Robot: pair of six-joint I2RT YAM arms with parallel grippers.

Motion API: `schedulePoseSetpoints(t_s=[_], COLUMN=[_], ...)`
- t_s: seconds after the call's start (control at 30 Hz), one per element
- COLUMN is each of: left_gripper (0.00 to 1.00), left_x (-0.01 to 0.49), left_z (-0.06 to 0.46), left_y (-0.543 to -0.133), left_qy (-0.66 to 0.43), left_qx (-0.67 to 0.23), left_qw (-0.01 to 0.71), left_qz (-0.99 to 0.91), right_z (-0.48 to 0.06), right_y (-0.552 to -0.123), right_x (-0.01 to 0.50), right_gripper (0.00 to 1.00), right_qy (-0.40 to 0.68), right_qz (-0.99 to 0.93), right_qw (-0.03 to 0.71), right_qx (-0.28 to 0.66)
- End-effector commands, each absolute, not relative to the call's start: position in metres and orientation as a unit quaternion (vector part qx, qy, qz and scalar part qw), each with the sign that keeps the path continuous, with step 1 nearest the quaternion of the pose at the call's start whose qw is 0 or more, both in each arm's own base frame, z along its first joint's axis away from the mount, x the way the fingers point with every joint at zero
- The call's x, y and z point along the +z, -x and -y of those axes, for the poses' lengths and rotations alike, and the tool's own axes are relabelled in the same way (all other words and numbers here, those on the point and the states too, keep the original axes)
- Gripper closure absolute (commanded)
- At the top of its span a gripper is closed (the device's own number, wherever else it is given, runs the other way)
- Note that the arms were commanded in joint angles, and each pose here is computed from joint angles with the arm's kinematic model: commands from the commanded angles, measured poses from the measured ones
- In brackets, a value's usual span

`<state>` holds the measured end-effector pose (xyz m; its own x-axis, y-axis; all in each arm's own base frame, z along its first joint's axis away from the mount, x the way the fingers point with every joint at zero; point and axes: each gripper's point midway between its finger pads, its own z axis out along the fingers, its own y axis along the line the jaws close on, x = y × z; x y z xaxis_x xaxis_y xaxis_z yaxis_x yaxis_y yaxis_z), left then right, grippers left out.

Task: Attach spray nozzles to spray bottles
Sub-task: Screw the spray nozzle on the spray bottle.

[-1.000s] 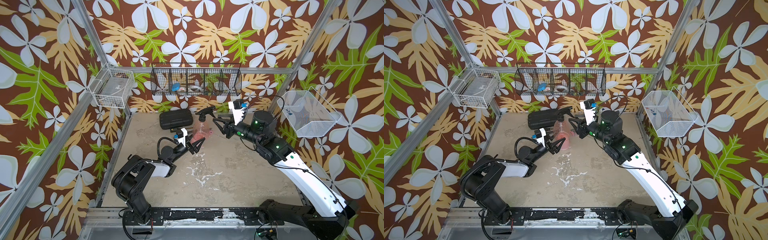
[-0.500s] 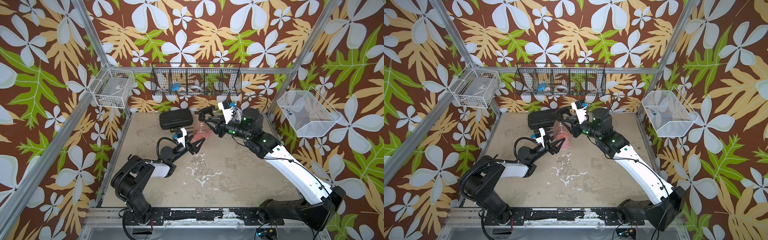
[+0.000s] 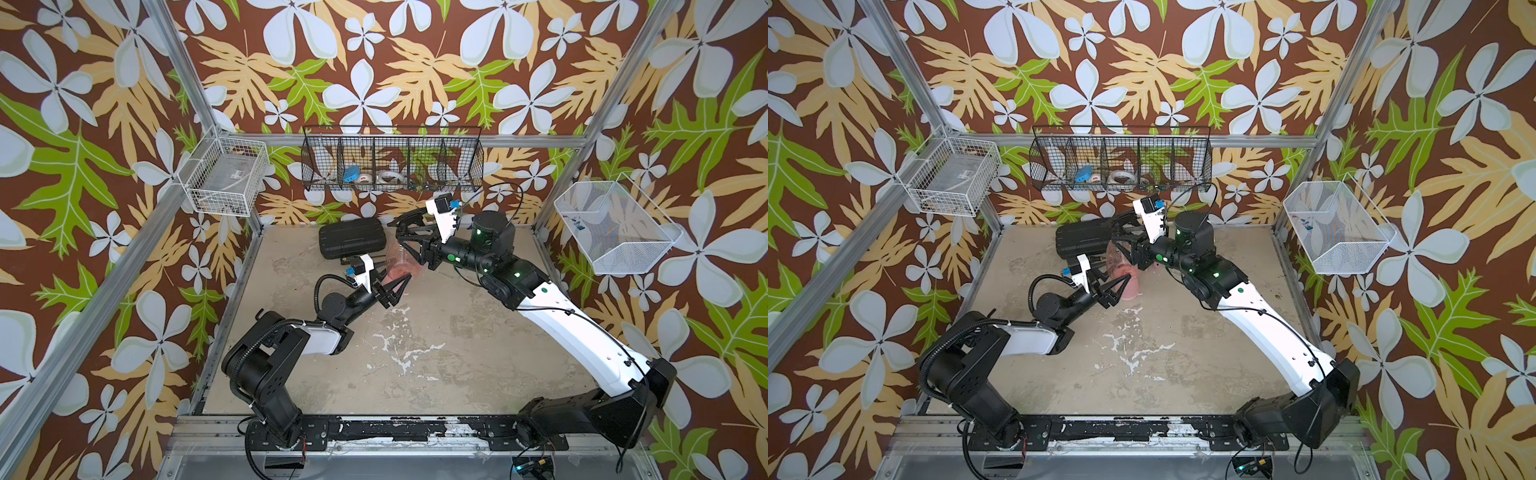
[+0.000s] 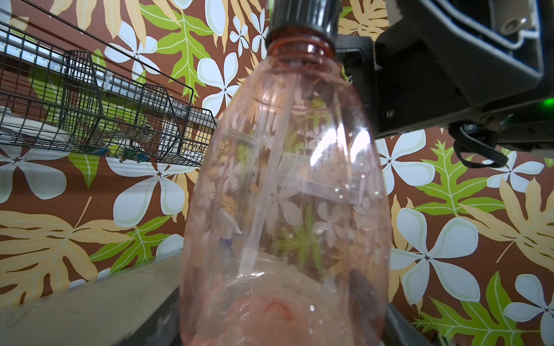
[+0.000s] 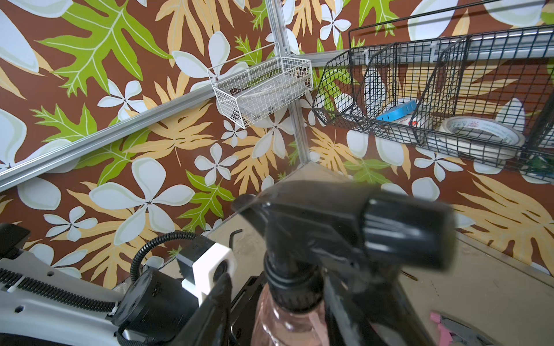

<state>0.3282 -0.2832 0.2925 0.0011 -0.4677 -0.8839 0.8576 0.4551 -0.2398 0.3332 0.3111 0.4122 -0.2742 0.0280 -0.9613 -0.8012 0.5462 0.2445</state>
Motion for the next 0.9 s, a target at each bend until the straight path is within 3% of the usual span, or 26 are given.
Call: schedulePoseSetpoints(t_s=[0.0,0.2,0.4,0.7,0.87], left_gripper=[0.49,0.49,0.49,0.49,0.49], left_x=[0.321,0.325,0.328,0.329,0.331], left_z=[0.279,0.279,0.277,0.278,0.276], left_y=[-0.313,-0.314,-0.316,-0.317,-0.327], left_qy=[-0.201,-0.195,-0.188,-0.185,-0.177], left_qx=[-0.491,-0.487,-0.485,-0.486,-0.465], left_qw=[0.714,0.718,0.721,0.720,0.725], left_qz=[-0.457,-0.457,-0.458,-0.459,-0.477], right_z=[-0.314,-0.318,-0.318,-0.319,-0.318], right_y=[-0.336,-0.339,-0.337,-0.332,-0.337], right_x=[0.423,0.421,0.424,0.427,0.414], right_gripper=[0.50,0.51,0.67,0.78,0.93], right_qy=[0.274,0.268,0.265,0.270,0.276], right_qz=[-0.688,-0.693,-0.691,-0.688,-0.706], right_qw=[0.548,0.549,0.552,0.556,0.555], right_qx=[0.389,0.383,0.383,0.379,0.342])
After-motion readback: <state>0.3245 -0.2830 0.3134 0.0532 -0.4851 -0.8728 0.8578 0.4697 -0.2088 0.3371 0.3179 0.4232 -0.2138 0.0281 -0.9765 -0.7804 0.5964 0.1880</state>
